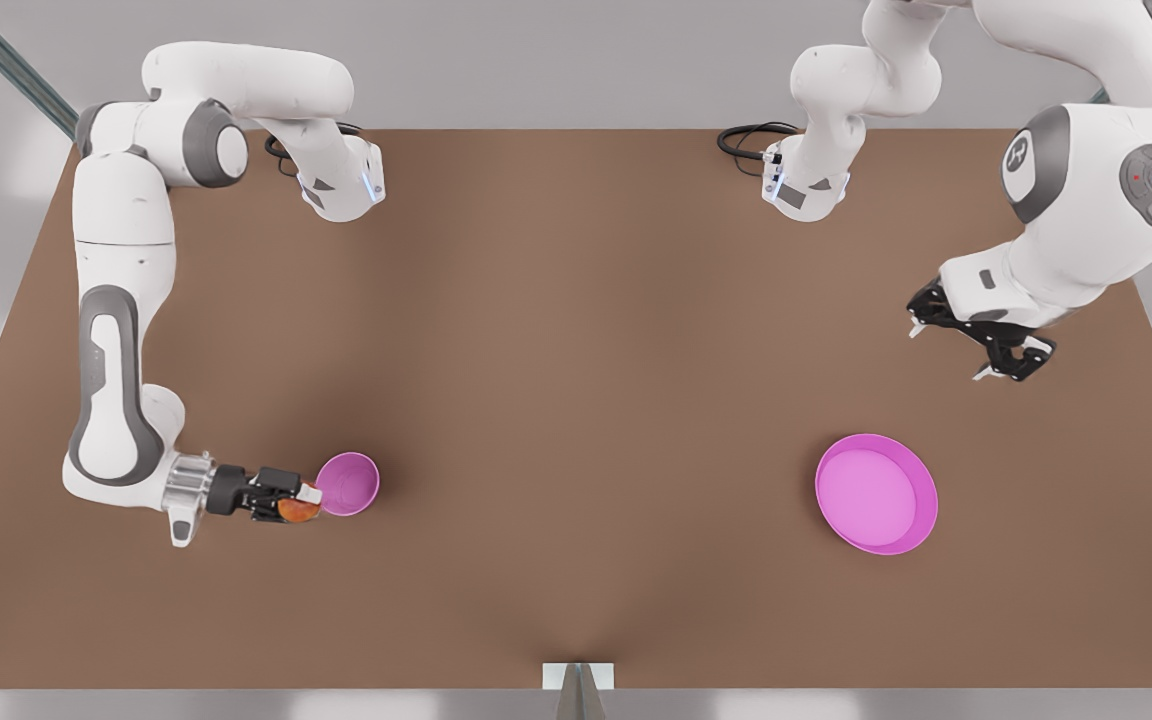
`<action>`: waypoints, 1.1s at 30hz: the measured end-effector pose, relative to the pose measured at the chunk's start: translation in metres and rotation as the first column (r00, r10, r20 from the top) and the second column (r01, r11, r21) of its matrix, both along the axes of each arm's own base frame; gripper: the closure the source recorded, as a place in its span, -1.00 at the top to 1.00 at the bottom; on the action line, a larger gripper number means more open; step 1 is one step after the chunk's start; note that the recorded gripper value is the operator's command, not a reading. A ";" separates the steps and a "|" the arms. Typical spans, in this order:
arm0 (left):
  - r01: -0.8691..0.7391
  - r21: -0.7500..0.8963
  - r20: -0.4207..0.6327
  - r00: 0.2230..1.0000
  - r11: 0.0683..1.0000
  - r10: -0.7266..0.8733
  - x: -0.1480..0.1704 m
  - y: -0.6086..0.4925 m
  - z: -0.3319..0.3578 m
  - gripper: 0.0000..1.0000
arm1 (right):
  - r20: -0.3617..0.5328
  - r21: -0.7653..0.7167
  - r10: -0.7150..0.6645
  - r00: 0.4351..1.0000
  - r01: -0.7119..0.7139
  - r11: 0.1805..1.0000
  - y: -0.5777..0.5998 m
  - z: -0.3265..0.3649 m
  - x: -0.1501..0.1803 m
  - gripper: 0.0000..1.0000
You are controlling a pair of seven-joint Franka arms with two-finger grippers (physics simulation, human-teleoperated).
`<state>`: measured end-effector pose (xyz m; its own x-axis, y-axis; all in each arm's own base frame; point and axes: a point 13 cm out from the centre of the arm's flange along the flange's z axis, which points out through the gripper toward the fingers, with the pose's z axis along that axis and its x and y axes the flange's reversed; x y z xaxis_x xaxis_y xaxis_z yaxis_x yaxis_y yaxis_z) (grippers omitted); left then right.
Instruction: Use the left arm to pick up the apple from the plate, transfer it to the gripper of the right arm, and then use the right arm to place it into the bowl
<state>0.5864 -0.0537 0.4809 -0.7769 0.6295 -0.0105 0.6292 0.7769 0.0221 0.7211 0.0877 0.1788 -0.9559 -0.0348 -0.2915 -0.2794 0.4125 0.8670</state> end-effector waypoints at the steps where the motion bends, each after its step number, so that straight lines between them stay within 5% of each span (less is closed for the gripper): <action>1: -0.047 -0.002 0.007 0.999 0.999 0.047 0.003 0.000 -0.001 1.00 | 0.000 -0.005 0.003 1.000 -0.003 1.000 -0.005 -0.002 -0.002 -0.07; 11: -0.397 -0.034 0.038 0.917 0.917 0.398 0.016 0.003 -0.002 1.00 | 0.004 -0.141 0.186 0.982 -0.184 0.973 0.007 -0.023 -0.032 -0.07; 24: -0.608 -0.048 0.028 0.792 0.793 0.609 0.019 0.004 -0.007 1.00 | 0.027 -0.350 0.395 0.918 -0.362 0.864 0.016 -0.058 -0.051 0.09; 25: -0.618 -0.049 0.028 0.785 0.785 0.619 0.019 0.004 -0.007 1.00 | 0.030 -0.354 0.396 0.918 -0.361 0.863 0.015 -0.059 -0.051 1.00; 31: -0.661 -0.049 0.033 0.748 0.749 0.662 0.038 -0.001 -0.014 1.00 | 0.060 -0.373 0.398 0.916 -0.349 0.860 0.007 -0.052 -0.043 1.00; 33: -0.673 -0.049 0.033 0.738 0.738 0.675 0.039 -0.001 -0.015 1.00 | 0.123 -0.419 0.408 0.905 -0.325 0.848 -0.004 -0.011 -0.017 1.00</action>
